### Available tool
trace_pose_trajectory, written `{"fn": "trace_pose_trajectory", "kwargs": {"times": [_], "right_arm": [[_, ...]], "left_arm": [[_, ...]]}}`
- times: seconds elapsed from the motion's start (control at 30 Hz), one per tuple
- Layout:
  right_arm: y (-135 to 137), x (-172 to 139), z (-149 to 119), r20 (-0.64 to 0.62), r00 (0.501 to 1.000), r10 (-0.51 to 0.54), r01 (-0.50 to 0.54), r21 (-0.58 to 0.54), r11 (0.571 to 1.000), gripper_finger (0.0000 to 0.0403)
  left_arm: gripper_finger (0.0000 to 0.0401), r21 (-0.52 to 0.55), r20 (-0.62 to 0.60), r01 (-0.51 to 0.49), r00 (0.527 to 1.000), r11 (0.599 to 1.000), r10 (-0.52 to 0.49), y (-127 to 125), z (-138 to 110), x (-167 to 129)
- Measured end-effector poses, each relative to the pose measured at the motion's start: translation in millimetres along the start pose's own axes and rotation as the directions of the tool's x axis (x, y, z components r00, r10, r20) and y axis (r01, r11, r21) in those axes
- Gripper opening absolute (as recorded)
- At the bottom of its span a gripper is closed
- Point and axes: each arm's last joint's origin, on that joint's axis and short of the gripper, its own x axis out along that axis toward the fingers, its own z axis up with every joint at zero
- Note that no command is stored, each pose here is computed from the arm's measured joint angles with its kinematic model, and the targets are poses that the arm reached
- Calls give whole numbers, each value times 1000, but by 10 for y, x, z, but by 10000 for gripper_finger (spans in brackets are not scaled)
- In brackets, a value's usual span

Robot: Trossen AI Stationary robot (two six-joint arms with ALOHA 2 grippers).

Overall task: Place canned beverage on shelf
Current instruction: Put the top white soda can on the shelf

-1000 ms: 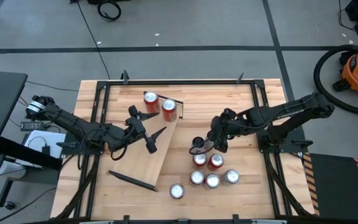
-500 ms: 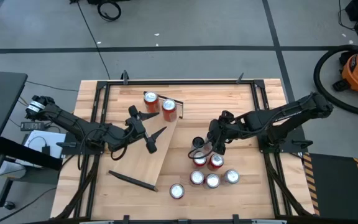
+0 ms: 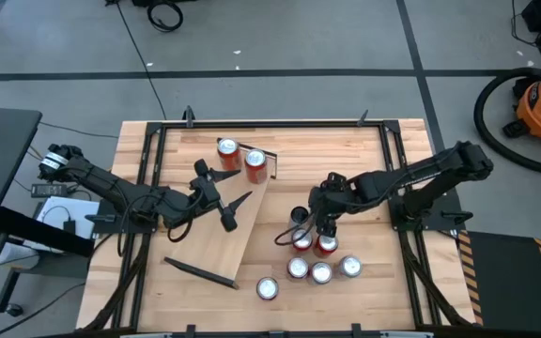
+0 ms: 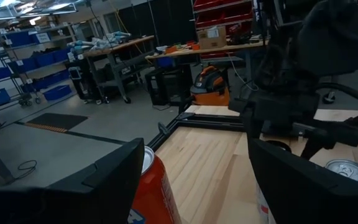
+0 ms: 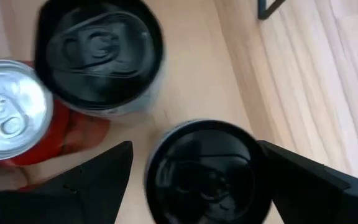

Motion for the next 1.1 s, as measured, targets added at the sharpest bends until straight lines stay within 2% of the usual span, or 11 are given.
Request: {"fn": "trace_pose_trajectory", "kwargs": {"times": [0.13, 0.3, 0.43, 0.53, 0.67, 0.8, 0.87, 1.0, 1.1], "right_arm": [[-23, -2, -2, -13, 1000, 10, -11, -41, 999, 336], [-59, 9, 8, -35, 999, 40, -43, -101, 994, 287], [-81, 12, 21, -52, 995, 85, -94, -209, 973, 271], [-80, 5, 16, -66, 992, 104, -121, -367, 922, 273], [-83, 1, 5, -77, 991, 107, -132, -570, 811, 302], [-95, 18, -3, -86, 992, 92, -126, -670, 732, 316], [-100, 21, -3, -79, 994, 71, -106, -673, 732, 316], [-110, 29, 5, -58, 998, 26, -56, -627, 777, 318], [-107, 27, 23, -43, 999, 31, -51, -595, 802, 326]], "left_arm": [[302, 0, 0, 0, 1000, 1000, 0, 0, 0, 0], [302, 0, 0, 0, 1000, 1000, 0, 0, 0, 0], [302, -1, 0, 0, 1000, 1000, 0, 0, 0, 1], [302, 0, 0, 0, 1000, 1000, 0, 0, 0, 1], [302, 0, 0, 0, 1000, 1000, 0, 0, 0, 1], [302, 1, 0, 0, 1000, 1000, 0, 0, 0, 0], [302, 5, -1, 0, 1000, 1000, 0, 0, -2, 1], [302, 9, -5, 1, 1000, 1000, -1, -1, -7, 0], [302, 7, -5, 0, 1000, 1000, 0, 0, -7, 1]]}}
